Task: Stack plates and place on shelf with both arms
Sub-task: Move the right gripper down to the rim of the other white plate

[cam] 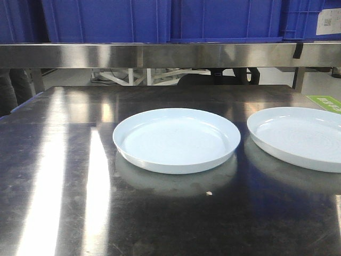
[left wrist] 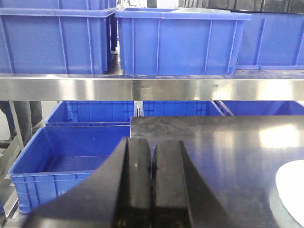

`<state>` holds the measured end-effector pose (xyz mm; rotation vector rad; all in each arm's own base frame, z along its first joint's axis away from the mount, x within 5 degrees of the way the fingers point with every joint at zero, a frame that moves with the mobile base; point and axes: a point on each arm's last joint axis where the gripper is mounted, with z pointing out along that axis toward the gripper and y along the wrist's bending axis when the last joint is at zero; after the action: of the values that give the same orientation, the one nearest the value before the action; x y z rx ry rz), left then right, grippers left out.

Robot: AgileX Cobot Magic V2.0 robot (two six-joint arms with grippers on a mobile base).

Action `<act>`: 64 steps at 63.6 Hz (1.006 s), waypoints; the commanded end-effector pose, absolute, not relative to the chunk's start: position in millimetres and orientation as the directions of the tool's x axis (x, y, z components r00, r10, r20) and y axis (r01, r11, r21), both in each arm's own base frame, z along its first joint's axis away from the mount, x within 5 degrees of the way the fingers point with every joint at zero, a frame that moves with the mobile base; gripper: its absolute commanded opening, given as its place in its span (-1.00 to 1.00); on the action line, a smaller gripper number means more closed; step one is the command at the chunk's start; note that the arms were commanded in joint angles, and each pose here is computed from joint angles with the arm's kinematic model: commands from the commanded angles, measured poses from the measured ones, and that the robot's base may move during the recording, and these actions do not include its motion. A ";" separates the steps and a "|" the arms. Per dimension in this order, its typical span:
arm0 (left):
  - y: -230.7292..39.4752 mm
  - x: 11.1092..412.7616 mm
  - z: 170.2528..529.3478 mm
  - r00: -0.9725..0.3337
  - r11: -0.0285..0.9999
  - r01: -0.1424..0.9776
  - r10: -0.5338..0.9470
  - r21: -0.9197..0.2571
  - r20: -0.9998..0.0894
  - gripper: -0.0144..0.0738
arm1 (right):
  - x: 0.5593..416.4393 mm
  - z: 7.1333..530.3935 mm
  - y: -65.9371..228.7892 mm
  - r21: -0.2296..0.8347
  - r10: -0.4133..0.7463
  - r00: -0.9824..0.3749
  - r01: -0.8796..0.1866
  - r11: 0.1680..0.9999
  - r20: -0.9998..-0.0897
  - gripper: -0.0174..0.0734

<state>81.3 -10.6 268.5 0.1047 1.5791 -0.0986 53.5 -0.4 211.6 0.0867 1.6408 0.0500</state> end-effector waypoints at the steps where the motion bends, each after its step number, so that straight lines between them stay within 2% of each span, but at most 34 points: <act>1: -9.4 80.9 285.8 0.095 0.993 0.117 -0.022 -0.011 -0.995 -0.49 | 53.4 242.3 -0.7 0.065 0.066 -0.063 0.029 0.997 -0.996 -0.51; 8: -9.4 80.9 285.8 0.095 0.993 0.117 -0.022 -0.011 -0.995 -0.49 | 62.4 258.6 -0.5 0.065 0.070 -0.187 0.031 0.997 -0.980 -0.51; 36: -9.4 80.9 285.8 0.095 0.993 0.117 -0.022 -0.011 -0.995 -0.49 | 130.6 281.7 -3.1 0.066 0.081 -0.461 0.048 0.997 -0.884 -0.51; 53: -9.4 80.9 285.8 0.095 0.993 0.117 -0.022 -0.011 -0.995 -0.49 | 172.4 282.5 -3.5 0.066 0.084 -0.736 0.053 0.996 -0.671 -0.51; 58: -9.4 80.9 285.6 0.093 0.993 0.117 -0.022 -0.011 -0.995 -0.49 | 188.6 286.5 -3.9 0.066 0.083 -0.775 0.054 0.996 -0.627 -0.51; 64: -9.4 80.9 285.6 0.093 0.993 0.117 -0.022 -0.011 -0.995 -0.49 | 207.2 295.9 -4.8 0.066 0.083 -0.784 0.054 0.996 -0.615 -0.51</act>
<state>81.3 -10.6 268.5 0.1018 1.5793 -0.1018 188.9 -2.6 276.1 0.0990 2.5360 0.0720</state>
